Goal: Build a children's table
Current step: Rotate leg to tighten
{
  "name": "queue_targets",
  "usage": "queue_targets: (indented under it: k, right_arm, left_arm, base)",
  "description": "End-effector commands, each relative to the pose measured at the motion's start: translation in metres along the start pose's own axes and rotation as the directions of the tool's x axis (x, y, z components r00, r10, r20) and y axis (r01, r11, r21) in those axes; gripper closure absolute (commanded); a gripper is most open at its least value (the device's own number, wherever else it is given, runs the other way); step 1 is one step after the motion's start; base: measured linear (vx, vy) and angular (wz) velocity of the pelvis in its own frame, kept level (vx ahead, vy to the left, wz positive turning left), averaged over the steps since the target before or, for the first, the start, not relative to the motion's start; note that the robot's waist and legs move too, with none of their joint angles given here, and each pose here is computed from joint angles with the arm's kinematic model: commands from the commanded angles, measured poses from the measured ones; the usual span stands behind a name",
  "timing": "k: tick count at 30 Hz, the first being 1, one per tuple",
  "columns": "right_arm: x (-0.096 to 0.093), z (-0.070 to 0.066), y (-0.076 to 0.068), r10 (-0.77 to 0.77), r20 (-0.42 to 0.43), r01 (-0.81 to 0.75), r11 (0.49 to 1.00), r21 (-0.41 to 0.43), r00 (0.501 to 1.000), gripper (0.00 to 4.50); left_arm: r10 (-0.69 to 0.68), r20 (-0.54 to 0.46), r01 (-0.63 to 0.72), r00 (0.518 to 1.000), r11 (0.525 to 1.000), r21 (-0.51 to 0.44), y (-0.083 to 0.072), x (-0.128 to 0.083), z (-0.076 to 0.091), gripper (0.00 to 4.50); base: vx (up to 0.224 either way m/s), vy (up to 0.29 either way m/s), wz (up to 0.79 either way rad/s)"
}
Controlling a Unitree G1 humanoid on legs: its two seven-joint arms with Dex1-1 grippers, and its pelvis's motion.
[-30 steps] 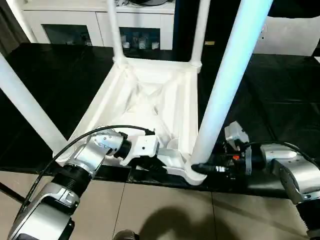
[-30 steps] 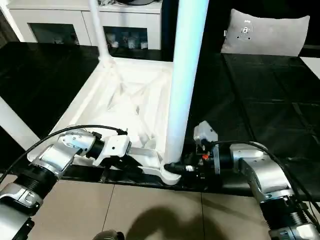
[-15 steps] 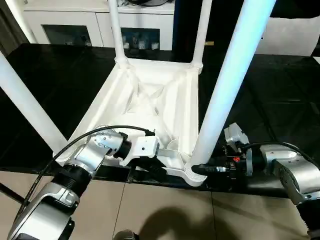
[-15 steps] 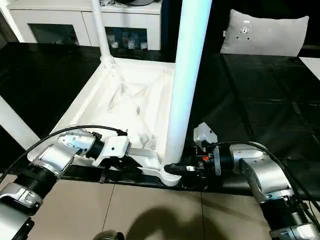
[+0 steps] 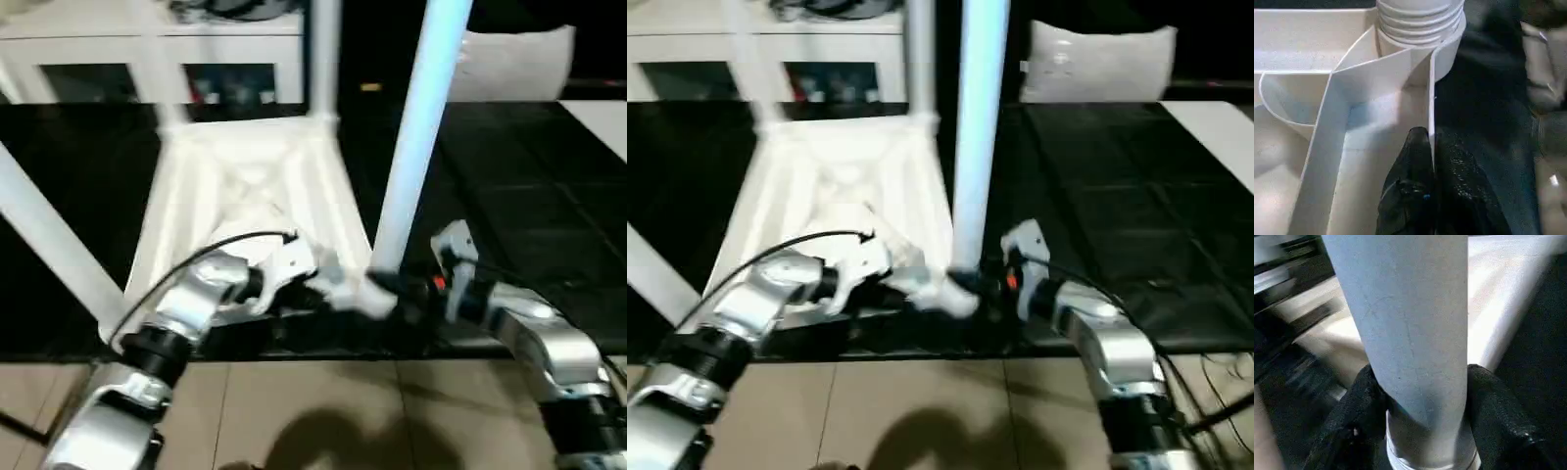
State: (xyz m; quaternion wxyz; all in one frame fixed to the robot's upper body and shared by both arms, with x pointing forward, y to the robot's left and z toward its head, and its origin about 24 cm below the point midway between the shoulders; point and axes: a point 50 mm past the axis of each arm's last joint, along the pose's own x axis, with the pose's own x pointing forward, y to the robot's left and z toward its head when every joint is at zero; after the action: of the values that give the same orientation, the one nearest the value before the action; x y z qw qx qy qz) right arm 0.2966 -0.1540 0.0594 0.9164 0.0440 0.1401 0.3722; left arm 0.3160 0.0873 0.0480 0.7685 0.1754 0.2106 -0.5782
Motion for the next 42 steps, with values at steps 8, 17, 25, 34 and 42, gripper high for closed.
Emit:
queue_targets:
  k: [8,17,25,34,42]
  right_arm:
    - [0.048,0.005,0.017,-0.135,0.059,0.128,0.985,0.115,0.989,1.70]
    - [0.020,0.005,0.000,-0.103,0.073,0.099,0.994,0.046,0.992,0.87]
    - [-0.003,0.009,-0.008,0.019,0.046,-0.017,0.999,-0.042,0.999,0.68]
    - [-0.037,0.011,-0.009,0.348,-0.181,-0.378,0.911,-0.167,0.920,0.82]
    - [-0.036,0.009,-0.002,0.466,-0.216,-0.496,0.861,-0.115,0.858,1.44]
  left_arm:
    - [0.113,0.101,-0.110,0.988,0.993,-0.032,-0.013,0.039,0.037,4.50]
    - [0.126,0.040,-0.128,0.991,0.990,0.057,-0.002,0.021,0.021,4.50]
    - [0.030,0.015,-0.032,0.999,0.992,0.119,-0.004,0.011,0.011,4.50]
    - [-0.283,-0.086,0.295,0.955,0.910,0.290,-0.016,-0.013,-0.006,4.50]
    - [-0.381,-0.158,0.413,0.911,0.843,0.346,-0.018,-0.018,-0.009,4.50]
  base:
    - [0.000,0.000,0.00]
    - [0.000,0.000,0.00]
    - [0.000,0.000,0.00]
    - [0.000,0.000,0.00]
    - [0.000,0.000,0.00]
